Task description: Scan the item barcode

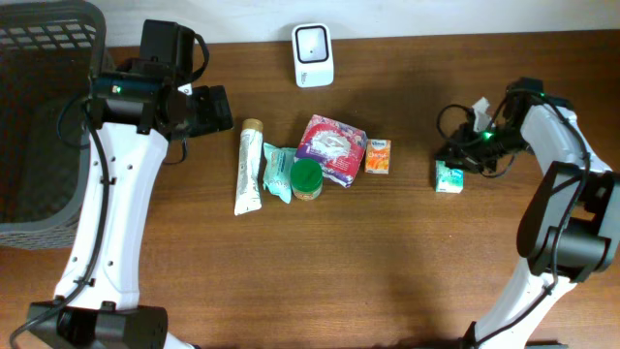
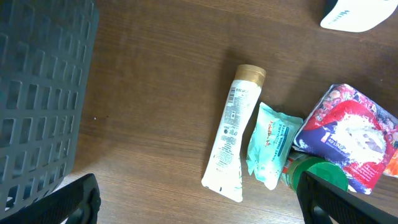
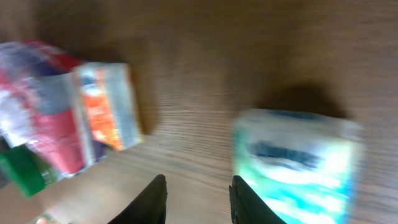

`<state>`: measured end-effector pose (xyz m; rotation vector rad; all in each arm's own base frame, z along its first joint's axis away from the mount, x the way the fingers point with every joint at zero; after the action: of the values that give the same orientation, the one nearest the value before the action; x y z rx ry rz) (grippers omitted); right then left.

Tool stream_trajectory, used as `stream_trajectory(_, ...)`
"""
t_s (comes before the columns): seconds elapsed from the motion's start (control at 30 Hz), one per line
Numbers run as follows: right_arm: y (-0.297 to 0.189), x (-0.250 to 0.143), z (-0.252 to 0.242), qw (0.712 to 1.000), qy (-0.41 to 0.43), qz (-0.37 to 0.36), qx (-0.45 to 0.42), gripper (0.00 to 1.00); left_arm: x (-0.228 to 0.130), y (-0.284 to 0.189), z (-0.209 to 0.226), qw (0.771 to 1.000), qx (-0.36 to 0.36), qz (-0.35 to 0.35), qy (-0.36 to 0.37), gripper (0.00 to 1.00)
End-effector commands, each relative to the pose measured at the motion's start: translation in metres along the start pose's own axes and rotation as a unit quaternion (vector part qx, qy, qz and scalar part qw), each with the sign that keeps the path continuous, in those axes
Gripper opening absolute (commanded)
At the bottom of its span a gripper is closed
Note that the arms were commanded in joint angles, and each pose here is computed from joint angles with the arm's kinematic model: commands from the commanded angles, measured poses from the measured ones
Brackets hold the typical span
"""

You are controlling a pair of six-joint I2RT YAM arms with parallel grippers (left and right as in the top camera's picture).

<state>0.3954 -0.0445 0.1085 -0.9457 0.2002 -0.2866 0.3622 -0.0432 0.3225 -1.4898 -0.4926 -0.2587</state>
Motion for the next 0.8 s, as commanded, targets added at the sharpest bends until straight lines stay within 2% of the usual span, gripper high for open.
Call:
stream_trajectory(0.0, 0.004, -0.003, 0.02, 0.999, -0.029, 0.004, 0.039, 0.34, 0.0, 0.0, 0.0, 1.0, 0.005, -0.001, 0.003, 0.99)
stream_trajectory(0.1, -0.019, 0.009, 0.012, 0.999, -0.025, -0.017, -0.029, 0.38, 0.0, 0.0, 0.0, 1.0, 0.005, -0.001, 0.003, 0.99)
stream_trajectory(0.17, -0.041, 0.017, 0.003, 0.994, -0.024, -0.036, -0.105, 0.46, 0.0, 0.0, 0.0, 1.0, 0.005, 0.0, 0.003, 0.99)
stream_trajectory(0.2, -0.044, 0.019, -0.002, 0.991, -0.022, -0.04, -0.127, 0.5, 0.0, 0.0, 0.0, 1.0, 0.005, 0.0, 0.003, 0.99)
stream_trajectory(0.27, -0.044, 0.016, -0.014, 0.986, -0.02, -0.034, -0.165, 0.52, 0.0, 0.0, 0.0, 1.0, 0.005, -0.001, 0.003, 0.99)
stream_trajectory(0.4, -0.028, 0.002, -0.026, 0.986, -0.025, -0.002, -0.167, 0.51, 0.0, 0.0, 0.0, 1.0, 0.005, 0.0, 0.003, 0.99)
stream_trajectory(0.7, 0.003, -0.01, -0.049, 0.985, -0.022, 0.004, -0.169, 0.5, 0.0, 0.0, 0.0, 1.0, 0.005, 0.0, 0.003, 0.99)
stream_trajectory(0.77, 0.012, -0.012, -0.05, 0.989, -0.023, 0.003, -0.146, 0.46, 0.0, 0.0, 0.0, 1.0, 0.005, 0.0, 0.003, 0.99)
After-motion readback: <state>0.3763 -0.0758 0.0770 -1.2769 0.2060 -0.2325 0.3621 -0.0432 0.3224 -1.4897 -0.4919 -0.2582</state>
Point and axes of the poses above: each gripper's point midway between its finger pads, its own y axis out along the fingers, its own z axis along the line the jaws close on, x = y × z, the point moved 7 cm from there along -y, back along the fingers, and after that the axes turned 4 degrees about y, right-handed, at the moved point
